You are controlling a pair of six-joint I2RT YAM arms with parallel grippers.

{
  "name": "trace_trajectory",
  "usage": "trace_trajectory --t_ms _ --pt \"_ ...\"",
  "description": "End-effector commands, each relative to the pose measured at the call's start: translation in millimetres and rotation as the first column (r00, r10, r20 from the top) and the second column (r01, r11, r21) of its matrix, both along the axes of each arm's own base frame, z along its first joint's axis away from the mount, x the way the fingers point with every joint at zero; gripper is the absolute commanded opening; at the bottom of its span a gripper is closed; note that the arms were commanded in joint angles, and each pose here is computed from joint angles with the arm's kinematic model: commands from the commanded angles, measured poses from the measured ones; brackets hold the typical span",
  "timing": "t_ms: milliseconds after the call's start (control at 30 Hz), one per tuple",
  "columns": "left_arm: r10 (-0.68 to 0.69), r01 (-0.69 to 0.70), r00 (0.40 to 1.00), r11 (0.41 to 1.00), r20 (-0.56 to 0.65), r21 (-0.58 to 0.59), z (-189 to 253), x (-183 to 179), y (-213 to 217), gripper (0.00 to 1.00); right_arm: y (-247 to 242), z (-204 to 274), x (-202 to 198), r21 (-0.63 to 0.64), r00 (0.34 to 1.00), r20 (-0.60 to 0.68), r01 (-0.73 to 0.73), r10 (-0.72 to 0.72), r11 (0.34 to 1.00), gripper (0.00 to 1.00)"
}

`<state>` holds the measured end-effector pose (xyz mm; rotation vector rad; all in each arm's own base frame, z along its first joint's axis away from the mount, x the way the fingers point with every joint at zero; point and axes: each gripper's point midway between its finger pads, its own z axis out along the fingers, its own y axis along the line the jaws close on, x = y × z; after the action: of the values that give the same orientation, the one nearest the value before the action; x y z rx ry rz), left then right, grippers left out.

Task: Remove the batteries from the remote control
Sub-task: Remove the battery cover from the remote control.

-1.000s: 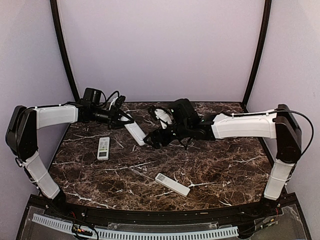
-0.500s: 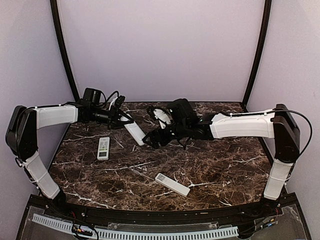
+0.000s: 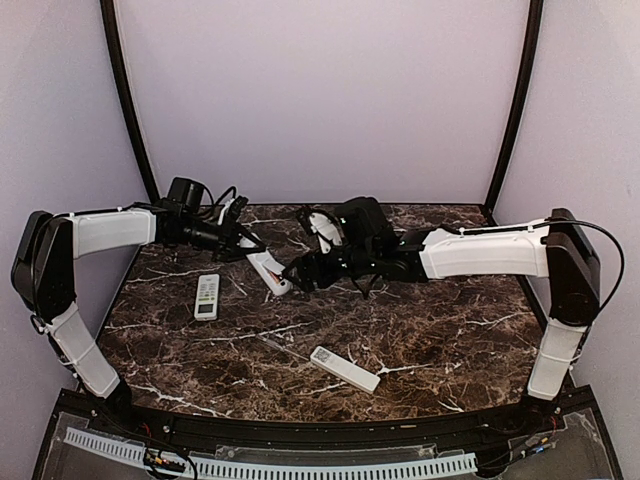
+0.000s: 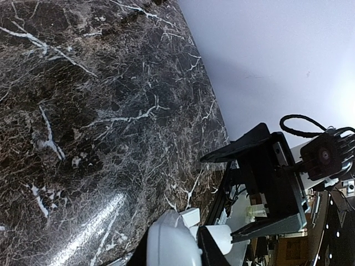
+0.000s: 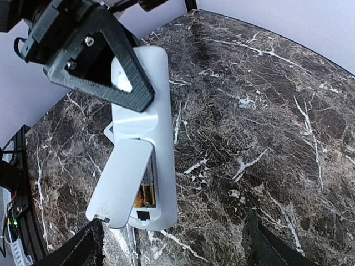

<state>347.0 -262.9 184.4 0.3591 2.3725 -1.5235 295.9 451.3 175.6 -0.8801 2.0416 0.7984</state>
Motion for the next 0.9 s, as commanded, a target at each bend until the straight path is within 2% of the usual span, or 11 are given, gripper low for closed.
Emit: trace_trajectory --t_ms 0,167,433,667,867 --pt "0.001 0.0 1.0 0.997 -0.018 0.071 -8 -5 -2 0.0 6 29 14 0.117 0.996 0.034 0.079 -0.083 0.99 0.83" --pt "0.09 -0.075 0.994 0.973 -0.06 0.219 -39 5 13 0.0 -3 17 29 0.097 0.983 -0.013 0.184 -0.184 0.978 0.83" --pt "0.133 -0.112 0.989 0.955 -0.062 0.275 -46 10 21 0.0 -24 3 46 0.085 0.958 -0.085 0.279 -0.272 0.956 0.82" --pt "0.157 -0.153 0.988 0.962 0.003 0.228 -23 19 34 0.0 -43 1 49 0.069 0.955 -0.078 0.293 -0.288 0.954 0.82" --pt "0.132 -0.139 0.99 0.982 0.057 0.127 8 21 44 0.0 -61 6 52 0.043 0.956 -0.049 0.293 -0.291 0.955 0.81"
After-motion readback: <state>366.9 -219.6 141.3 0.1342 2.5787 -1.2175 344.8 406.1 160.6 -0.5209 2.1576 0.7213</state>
